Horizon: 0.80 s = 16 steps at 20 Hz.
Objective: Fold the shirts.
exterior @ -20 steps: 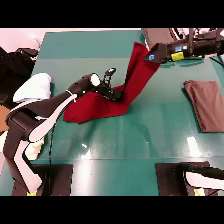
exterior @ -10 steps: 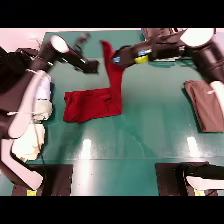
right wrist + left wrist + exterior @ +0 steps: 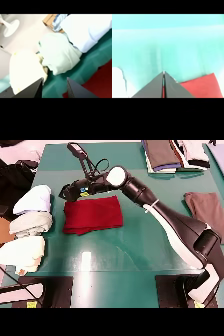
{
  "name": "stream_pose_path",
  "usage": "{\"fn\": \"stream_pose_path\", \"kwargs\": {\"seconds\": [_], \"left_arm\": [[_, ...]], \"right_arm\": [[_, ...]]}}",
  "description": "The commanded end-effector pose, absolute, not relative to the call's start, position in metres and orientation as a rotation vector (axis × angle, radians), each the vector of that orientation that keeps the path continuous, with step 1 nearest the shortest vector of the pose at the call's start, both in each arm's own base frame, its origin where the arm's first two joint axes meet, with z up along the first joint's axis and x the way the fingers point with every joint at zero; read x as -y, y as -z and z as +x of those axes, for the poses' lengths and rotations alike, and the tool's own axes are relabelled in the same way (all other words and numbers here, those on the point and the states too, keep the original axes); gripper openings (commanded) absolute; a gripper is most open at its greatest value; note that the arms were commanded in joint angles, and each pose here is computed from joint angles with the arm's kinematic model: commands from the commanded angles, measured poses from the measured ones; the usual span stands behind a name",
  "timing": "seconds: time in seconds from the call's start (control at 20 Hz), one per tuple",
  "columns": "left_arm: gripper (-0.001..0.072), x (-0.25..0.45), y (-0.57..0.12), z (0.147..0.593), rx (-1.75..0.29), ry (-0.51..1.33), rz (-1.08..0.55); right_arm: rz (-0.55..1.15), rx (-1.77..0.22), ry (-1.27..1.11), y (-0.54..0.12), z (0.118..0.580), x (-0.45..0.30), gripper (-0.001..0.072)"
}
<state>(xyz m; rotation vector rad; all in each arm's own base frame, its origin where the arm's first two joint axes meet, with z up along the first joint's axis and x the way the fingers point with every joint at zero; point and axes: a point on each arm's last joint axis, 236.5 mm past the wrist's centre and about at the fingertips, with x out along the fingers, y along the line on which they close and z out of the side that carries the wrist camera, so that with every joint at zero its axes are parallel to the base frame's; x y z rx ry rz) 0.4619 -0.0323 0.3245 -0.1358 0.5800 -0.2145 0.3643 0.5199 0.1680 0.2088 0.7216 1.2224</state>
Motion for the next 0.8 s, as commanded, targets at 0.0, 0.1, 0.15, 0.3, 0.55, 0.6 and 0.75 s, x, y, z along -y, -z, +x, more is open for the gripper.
{"fn": "stream_pose_path", "kwargs": {"seconds": [0.0, 0.1, 0.15, 0.3, 0.55, 0.6, 0.75], "left_arm": [[0.0023, 0.026, -0.344, 0.446, -0.54, 0.196, -0.124], [0.0023, 0.042, -0.334, 0.449, -0.558, 0.23, -0.12], [0.0024, 0.052, -0.327, 0.45, -0.574, 0.25, -0.117], [0.0024, 0.081, -0.31, 0.451, -0.605, 0.314, -0.096], [0.0024, 0.114, -0.309, 0.456, -0.57, 0.378, -0.079], [0.0024, 0.115, -0.31, 0.456, -0.568, 0.384, -0.086], [0.0024, 0.116, -0.309, 0.456, -0.569, 0.384, -0.085]], "right_arm": [[0.169, -0.793, -1.158, -0.147, 0.385, -0.478, 0.0359], [0.197, -0.888, -1.059, -0.123, 0.401, -0.419, 0.0359], [0.235, -0.951, -0.992, -0.106, 0.407, -0.388, 0.0357], [0.372, -1.109, -0.76, -0.041, 0.417, -0.289, 0.0416], [0.584, -1.282, -0.582, 0.04, 0.404, -0.229, 0.0628], [0.604, -1.304, -0.592, 0.047, 0.402, -0.236, 0.0628], [0.637, -1.339, -0.663, 0.061, 0.405, -0.278, 0.0627]]}}
